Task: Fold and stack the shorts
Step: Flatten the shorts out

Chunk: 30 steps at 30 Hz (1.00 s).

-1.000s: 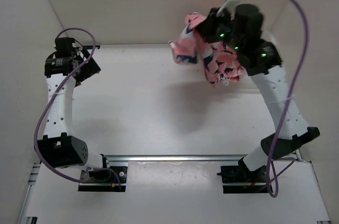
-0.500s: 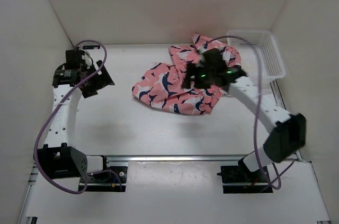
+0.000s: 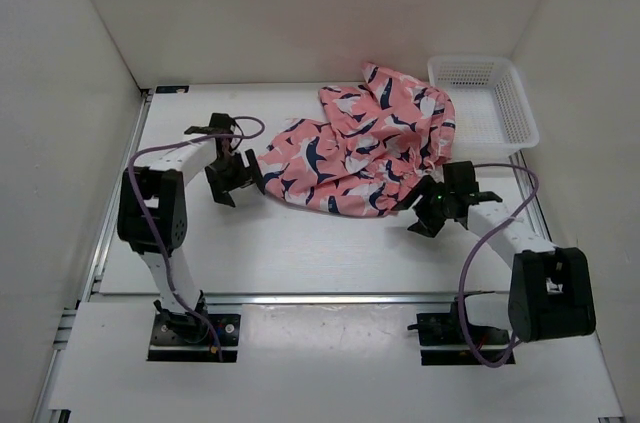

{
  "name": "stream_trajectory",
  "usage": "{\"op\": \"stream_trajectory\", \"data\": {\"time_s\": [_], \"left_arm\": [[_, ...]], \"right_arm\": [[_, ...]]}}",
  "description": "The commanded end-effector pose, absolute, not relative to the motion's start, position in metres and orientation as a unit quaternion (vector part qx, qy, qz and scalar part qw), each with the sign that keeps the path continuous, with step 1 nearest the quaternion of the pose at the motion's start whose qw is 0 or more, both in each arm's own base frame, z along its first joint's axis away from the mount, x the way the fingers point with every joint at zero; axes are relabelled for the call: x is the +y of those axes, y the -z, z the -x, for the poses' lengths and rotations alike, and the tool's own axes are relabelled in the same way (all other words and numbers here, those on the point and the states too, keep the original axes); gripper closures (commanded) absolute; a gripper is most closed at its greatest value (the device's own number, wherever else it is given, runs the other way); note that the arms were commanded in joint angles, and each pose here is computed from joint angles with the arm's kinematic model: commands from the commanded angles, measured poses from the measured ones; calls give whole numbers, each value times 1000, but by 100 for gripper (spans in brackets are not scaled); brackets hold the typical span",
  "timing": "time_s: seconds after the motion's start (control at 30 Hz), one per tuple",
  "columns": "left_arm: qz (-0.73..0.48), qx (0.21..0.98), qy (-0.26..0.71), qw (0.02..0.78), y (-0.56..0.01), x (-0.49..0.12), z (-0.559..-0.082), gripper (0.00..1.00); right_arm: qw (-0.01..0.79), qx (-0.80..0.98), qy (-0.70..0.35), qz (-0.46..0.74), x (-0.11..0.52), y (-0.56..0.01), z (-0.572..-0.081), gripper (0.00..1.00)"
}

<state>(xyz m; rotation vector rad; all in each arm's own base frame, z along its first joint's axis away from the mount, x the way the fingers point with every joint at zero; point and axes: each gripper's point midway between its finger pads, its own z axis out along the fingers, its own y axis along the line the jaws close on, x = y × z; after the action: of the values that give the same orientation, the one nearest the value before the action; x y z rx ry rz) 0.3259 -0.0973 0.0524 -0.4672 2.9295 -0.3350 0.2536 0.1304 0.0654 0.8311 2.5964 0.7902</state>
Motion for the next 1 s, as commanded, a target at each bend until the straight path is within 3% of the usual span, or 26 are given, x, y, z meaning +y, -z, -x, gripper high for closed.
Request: {"op": "stream_trajectory", "data": {"time_s": [0.0, 0.2, 0.3, 0.33, 0.37, 0.43, 0.47, 0.5, 0.57, 0.7, 0.77, 0.83, 0.97], "left_arm": [[162, 971, 117, 134, -68, -99, -369, 1], [177, 971, 113, 113, -44, -108, -395, 6], [179, 972, 108, 109, -35, -111, -403, 28], [177, 971, 117, 114, -40, -114, -407, 37], [173, 972, 115, 108, -35, -118, -405, 58], [173, 972, 117, 112, -38, -118, -408, 83], [172, 971, 119, 118, -42, -119, -412, 90], [170, 969, 126, 124, -47, -121, -416, 90], [173, 966, 131, 142, -61, -119, -426, 90], [198, 944, 157, 213, -134, -98, -461, 90], [204, 925, 177, 268, -192, -89, -480, 90], [205, 902, 190, 330, -257, -77, -487, 90], [193, 881, 200, 382, -320, -72, -469, 90]], "right_arm": [[204, 874, -310, -314, 138, -77, -296, 26], [179, 889, -292, -305, 151, -51, -320, 28], [173, 896, -266, -310, 153, -35, -329, 35], [175, 898, -261, -308, 155, -32, -329, 43], [173, 899, -252, -315, 155, -26, -329, 51], [184, 898, -239, -320, 150, -18, -335, 69], [197, 897, -241, -315, 155, -27, -347, 93], [195, 898, -232, -319, 153, -29, -350, 100], [213, 898, -232, -306, 155, -45, -367, 100], [307, 882, -252, -253, 162, -139, -428, 100], [378, 855, -277, -221, 167, -222, -458, 100], [440, 829, -295, -179, 168, -294, -467, 100], [472, 820, -299, -127, 170, -336, -446, 100]]}}
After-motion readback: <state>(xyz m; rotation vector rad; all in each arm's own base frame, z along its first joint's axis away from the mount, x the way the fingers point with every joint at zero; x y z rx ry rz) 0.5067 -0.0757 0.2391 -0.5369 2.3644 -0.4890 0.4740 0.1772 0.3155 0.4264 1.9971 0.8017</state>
